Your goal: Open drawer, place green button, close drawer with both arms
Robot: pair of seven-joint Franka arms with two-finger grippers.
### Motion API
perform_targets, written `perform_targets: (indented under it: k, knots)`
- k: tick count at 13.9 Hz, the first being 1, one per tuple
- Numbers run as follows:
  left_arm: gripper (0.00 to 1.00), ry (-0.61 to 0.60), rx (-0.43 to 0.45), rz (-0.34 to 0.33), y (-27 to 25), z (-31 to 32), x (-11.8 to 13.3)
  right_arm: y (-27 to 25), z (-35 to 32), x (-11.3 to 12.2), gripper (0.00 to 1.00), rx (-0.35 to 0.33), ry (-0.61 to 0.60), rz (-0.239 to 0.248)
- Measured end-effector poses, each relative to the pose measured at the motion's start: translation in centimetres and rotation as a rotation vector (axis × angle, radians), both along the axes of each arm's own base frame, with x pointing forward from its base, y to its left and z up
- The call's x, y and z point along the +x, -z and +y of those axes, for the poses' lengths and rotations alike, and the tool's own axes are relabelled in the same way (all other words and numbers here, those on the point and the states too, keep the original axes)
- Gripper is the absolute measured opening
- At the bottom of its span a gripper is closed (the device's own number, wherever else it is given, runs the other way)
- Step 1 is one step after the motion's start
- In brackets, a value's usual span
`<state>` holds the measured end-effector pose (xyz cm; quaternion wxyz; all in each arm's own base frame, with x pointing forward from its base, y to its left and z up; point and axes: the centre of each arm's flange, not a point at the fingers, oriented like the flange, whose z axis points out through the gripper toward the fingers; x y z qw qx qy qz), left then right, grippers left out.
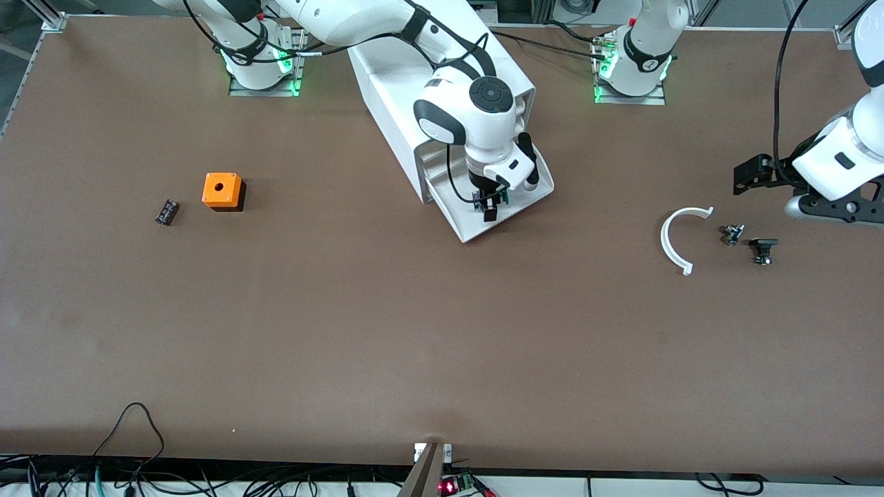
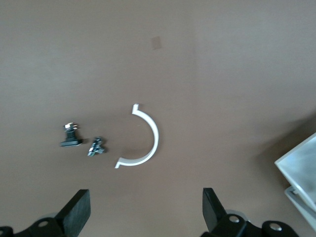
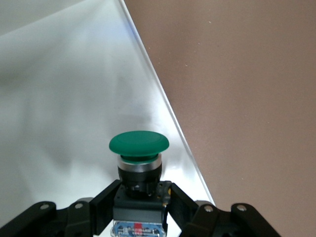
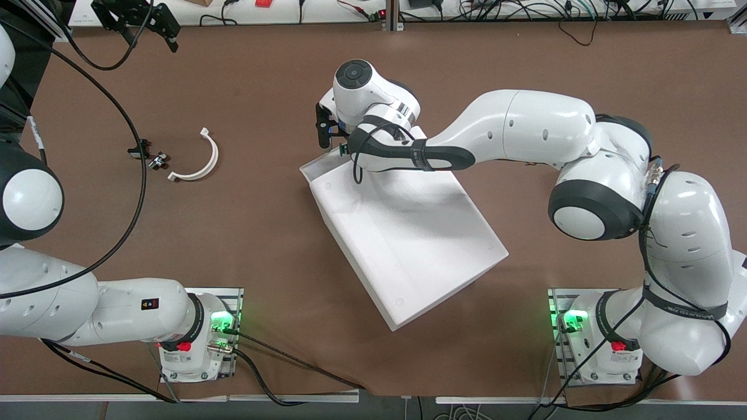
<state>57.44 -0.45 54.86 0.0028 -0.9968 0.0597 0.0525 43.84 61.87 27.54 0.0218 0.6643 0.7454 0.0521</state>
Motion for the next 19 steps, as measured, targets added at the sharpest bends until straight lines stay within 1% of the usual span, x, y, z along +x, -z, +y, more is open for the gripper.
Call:
perform_targets:
  k: [2,4,5,6,7,9,11,12,14,16,17,18,19]
  knots:
    - [1.00,-0.004,-0.030,0.002,1.4,-0.3,0.7,0.1,0.1,-0.2,0.59,-0.003,0.005,0.003]
    - [1.00,-0.006,-0.039,0.005,2.4,-0.4,1.2,0.1,0.2,-0.5,0.77,-0.008,0.020,0.012]
    - [1.00,-0.005,-0.040,0.003,2.7,-0.4,1.3,0.0,0.4,-0.9,0.84,-0.010,0.026,0.020]
    - [1.00,-0.003,-0.041,-0.006,2.9,-0.6,1.4,-0.2,0.6,-1.1,0.97,-0.013,0.030,0.025]
    - [1.00,0.002,-0.043,-0.019,3.4,-0.9,1.7,-0.7,0.7,-1.2,1.00,-0.014,0.034,0.027]
    - [1.00,0.005,-0.063,-0.050,5.6,-2.3,2.6,-3.1,0.8,-0.4,1.00,-0.018,0.079,0.024]
    - [1.00,-0.024,-0.083,-0.078,9.4,-4.9,3.5,-7.9,0.5,1.2,1.00,-0.010,0.165,0.008]
    - [1.00,-0.050,-0.088,-0.085,11.7,-6.7,3.8,-10.5,0.0,2.1,1.00,0.000,0.206,-0.008]
    - [1.00,-0.130,-0.104,-0.108,16.9,-11.2,4.0,-15.2,-2.2,4.9,1.00,0.034,0.298,-0.060]
    - [1.00,-0.218,-0.126,-0.137,22.0,-16.0,3.3,-19.6,-6.2,8.8,1.00,0.066,0.402,-0.122]
    - [1.00,-0.265,-0.134,-0.135,24.6,-18.5,2.5,-21.7,-9.2,11.0,1.00,0.071,0.464,-0.147]
    - [1.00,-0.300,-0.134,-0.118,26.8,-20.6,1.6,-23.5,-12.3,13.0,1.00,0.062,0.531,-0.162]
    - [1.00,-0.322,-0.129,-0.095,28.6,-22.4,0.8,-24.7,-15.5,14.8,1.00,0.044,0.607,-0.166]
